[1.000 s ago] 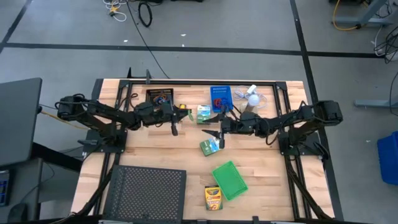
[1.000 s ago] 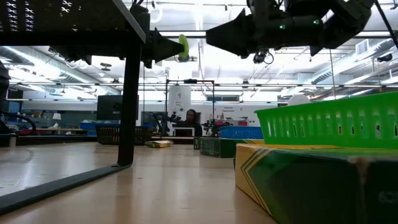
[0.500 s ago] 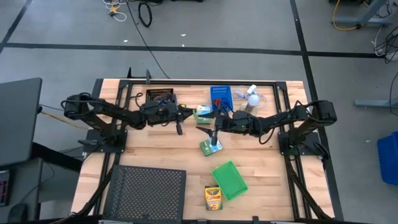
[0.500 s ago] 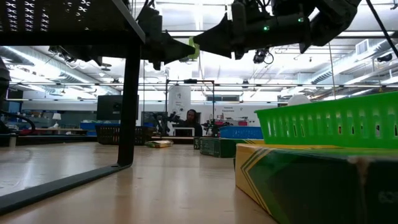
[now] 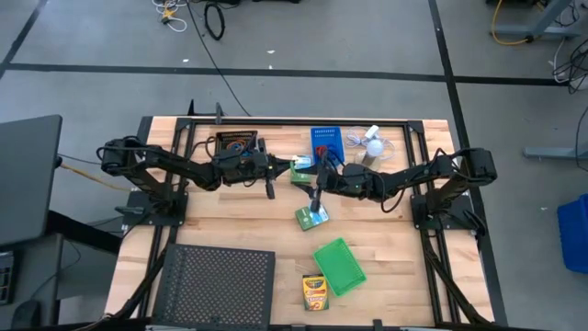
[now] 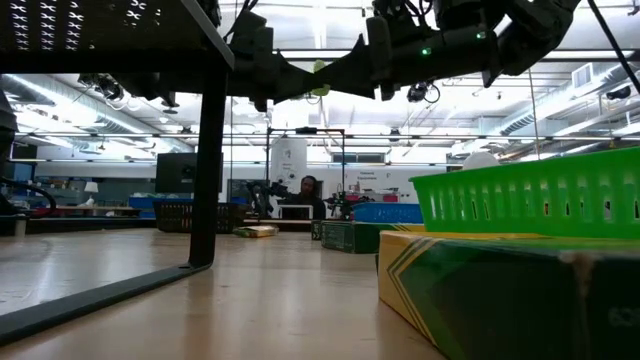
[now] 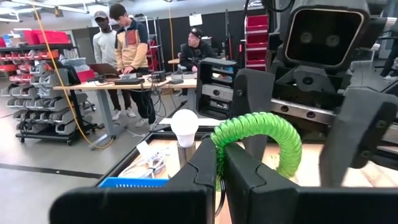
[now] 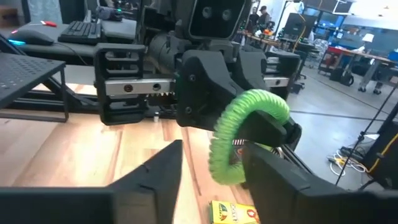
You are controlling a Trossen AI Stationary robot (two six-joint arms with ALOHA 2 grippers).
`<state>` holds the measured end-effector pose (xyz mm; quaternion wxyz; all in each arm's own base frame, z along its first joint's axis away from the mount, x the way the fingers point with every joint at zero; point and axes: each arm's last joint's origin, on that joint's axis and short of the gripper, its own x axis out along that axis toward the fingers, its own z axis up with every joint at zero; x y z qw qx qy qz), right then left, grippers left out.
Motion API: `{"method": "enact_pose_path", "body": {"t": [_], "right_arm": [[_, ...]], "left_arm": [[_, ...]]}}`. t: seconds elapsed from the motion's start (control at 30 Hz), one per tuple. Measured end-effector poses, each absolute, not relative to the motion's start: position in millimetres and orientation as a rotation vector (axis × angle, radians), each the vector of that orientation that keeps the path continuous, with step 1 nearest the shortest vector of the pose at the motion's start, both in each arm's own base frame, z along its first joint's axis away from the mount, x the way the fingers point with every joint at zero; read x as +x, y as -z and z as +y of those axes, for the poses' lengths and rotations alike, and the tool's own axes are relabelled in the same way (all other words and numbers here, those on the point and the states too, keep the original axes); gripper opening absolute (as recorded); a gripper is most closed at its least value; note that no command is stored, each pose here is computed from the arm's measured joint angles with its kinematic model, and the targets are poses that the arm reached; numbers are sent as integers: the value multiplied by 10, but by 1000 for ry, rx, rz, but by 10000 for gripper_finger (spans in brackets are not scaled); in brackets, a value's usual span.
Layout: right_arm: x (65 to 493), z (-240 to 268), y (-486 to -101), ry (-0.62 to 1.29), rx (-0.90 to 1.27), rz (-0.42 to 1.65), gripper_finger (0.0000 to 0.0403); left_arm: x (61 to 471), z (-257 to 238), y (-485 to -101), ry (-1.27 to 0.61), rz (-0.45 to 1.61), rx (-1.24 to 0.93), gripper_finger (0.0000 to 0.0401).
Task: Pick & Place Office Desk Supplies
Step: Put the green spring keychain into the blue bin
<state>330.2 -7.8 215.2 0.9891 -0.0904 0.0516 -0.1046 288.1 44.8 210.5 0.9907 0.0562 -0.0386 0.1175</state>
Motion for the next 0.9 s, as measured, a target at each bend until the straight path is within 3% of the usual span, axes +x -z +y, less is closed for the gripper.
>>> {"method": "enact_pose_path", "body": {"t": [0.3, 0.67, 0.77, 0.9], "right_arm": [[3300, -79, -2128, 209, -194, 130, 16], [3298, -79, -2118, 207, -198, 141, 9], [3298, -77, -2118, 206, -201, 142, 9], [3296, -79, -2106, 206, -202, 154, 9]], "left_arm": [[2881, 448, -2101, -236, -73, 118, 12], [2884, 435, -2102, -188, -75, 128, 13], [2885, 422, -2094, -144, -67, 128, 41], [2884, 429, -2057, -140, -28, 88, 108]]}}
